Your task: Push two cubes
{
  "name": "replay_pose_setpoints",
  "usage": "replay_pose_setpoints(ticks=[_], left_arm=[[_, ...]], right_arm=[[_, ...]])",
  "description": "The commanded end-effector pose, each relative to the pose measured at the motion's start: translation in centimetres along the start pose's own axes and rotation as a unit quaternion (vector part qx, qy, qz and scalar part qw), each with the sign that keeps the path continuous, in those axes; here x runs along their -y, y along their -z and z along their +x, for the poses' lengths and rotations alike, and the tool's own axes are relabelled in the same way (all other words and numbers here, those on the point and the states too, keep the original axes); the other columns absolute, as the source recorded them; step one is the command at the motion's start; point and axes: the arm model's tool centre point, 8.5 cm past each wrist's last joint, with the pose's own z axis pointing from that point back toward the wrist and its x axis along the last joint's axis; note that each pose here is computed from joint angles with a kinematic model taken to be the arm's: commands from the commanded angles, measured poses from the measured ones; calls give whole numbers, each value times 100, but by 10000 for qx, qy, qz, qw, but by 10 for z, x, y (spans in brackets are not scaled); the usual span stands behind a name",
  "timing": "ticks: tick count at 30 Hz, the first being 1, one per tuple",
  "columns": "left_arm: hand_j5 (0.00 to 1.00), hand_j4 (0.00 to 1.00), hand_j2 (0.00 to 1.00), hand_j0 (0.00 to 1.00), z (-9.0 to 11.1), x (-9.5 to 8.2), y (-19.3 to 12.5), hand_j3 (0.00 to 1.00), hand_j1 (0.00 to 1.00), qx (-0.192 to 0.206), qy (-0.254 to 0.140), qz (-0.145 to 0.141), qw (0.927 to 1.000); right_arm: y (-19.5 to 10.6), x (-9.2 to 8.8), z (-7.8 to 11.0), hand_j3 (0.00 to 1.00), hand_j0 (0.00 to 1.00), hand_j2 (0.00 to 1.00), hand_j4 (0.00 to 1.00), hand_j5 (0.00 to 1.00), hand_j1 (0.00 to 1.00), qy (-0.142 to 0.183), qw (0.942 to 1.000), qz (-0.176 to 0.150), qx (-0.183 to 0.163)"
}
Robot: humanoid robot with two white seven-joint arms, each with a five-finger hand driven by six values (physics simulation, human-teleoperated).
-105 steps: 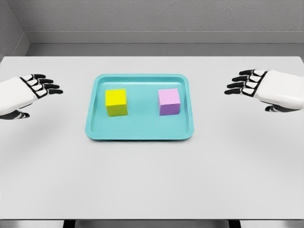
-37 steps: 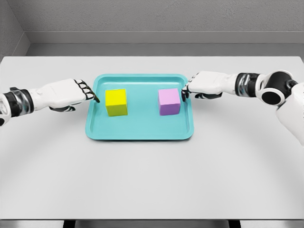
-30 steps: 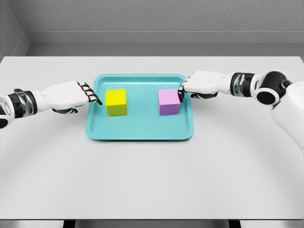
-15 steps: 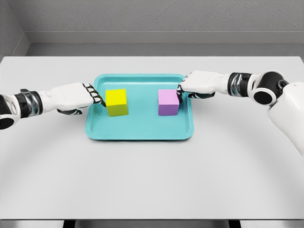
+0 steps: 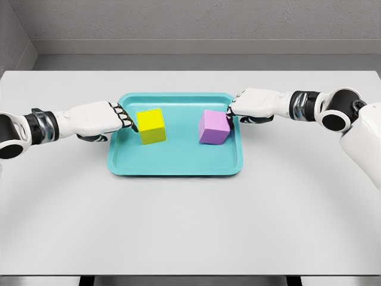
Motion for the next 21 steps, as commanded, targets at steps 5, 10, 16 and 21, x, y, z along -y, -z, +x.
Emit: replay_pose_setpoints(ticks=[5,10,16,21], left_arm=[[80,80,80,80,0,-2,0,80,80,6,-9,28,10000],[80,80,80,80,3,-4,2,80,80,41,5,59,10000],[80,80,80,80,4,-7,5,80,80,55,16,45,10000],[80,80,80,80,3,-7,5,80,80,53,22,27,10000]], right_arm=[[-2,3,0,56,56,56,56,56,56,-21,10000,-40,7],[-5,-2,-5,56,56,56,56,56,56,6,10000,29,-71],[-4,-7,-8,56,56,56,56,56,56,88,9999,69,-100],[-2,-15,-11,56,56,56,56,56,56,208,9996,140,-132]])
